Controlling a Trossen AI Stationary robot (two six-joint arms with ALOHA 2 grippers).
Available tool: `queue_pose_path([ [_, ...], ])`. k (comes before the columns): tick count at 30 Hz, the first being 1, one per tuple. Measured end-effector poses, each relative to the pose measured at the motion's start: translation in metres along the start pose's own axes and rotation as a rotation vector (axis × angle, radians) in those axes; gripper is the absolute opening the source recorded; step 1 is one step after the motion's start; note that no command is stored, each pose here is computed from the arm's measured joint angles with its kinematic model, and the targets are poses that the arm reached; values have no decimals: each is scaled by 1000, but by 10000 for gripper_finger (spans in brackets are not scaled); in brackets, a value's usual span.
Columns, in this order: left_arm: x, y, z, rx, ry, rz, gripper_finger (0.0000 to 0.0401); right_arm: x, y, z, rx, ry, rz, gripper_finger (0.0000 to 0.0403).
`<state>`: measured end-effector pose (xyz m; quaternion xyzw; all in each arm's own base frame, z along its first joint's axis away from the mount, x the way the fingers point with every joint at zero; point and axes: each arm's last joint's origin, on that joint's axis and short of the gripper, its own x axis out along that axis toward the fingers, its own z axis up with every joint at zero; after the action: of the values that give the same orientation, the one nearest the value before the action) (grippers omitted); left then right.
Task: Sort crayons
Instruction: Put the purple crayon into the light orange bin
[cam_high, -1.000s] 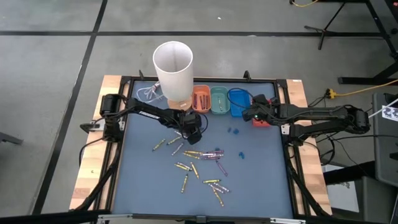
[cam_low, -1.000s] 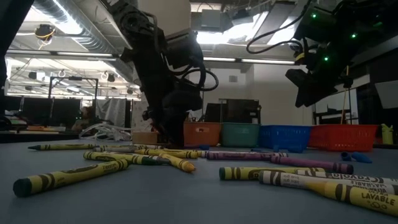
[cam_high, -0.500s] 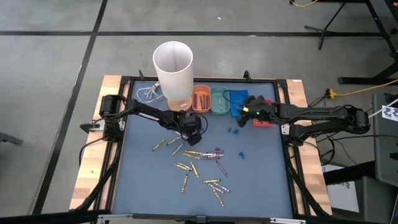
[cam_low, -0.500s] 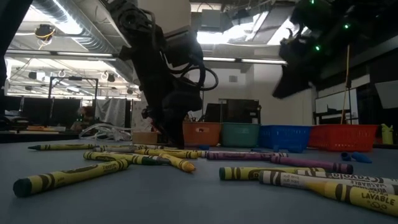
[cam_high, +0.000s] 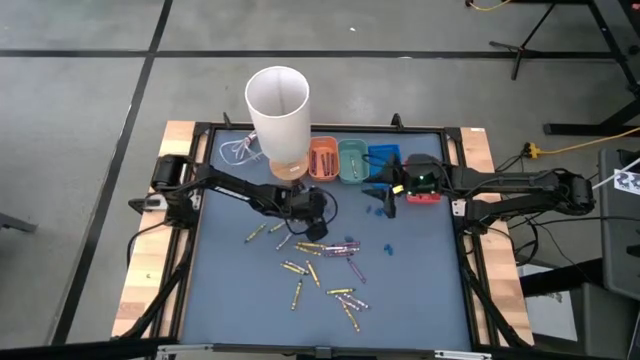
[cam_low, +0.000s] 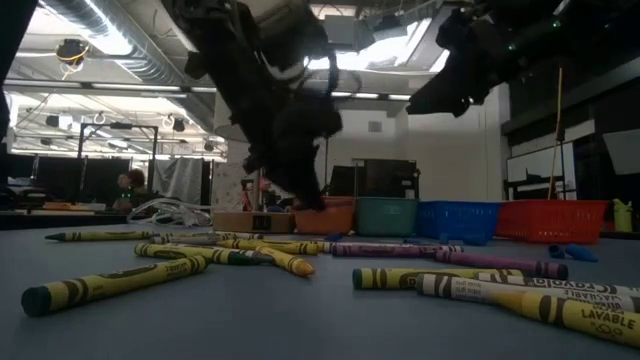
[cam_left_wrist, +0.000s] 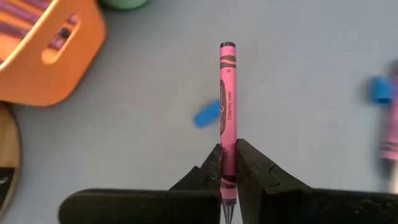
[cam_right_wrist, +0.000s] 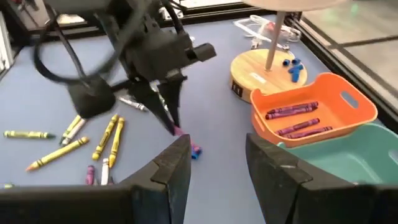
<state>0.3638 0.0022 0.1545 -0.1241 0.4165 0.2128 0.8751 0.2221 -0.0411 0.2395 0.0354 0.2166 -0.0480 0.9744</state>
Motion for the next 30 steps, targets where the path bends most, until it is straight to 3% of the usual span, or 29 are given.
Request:
queue_pose_path([
  [4, -4, -11, 9, -18, -91, -87, 9, 0, 2, 0, -89, -4, 56, 152],
  [11, -8, -21, 22, -52, -221, -211, 10, -1, 11, 1, -208, -39, 279, 152],
  [20, -18, -33, 38, -33, -417, -299, 10, 0, 29, 7, -250, -101, 285, 152],
  [30, -22, -36, 42, -31, -481, -327, 10, 0, 31, 11, -186, -131, 229, 152],
])
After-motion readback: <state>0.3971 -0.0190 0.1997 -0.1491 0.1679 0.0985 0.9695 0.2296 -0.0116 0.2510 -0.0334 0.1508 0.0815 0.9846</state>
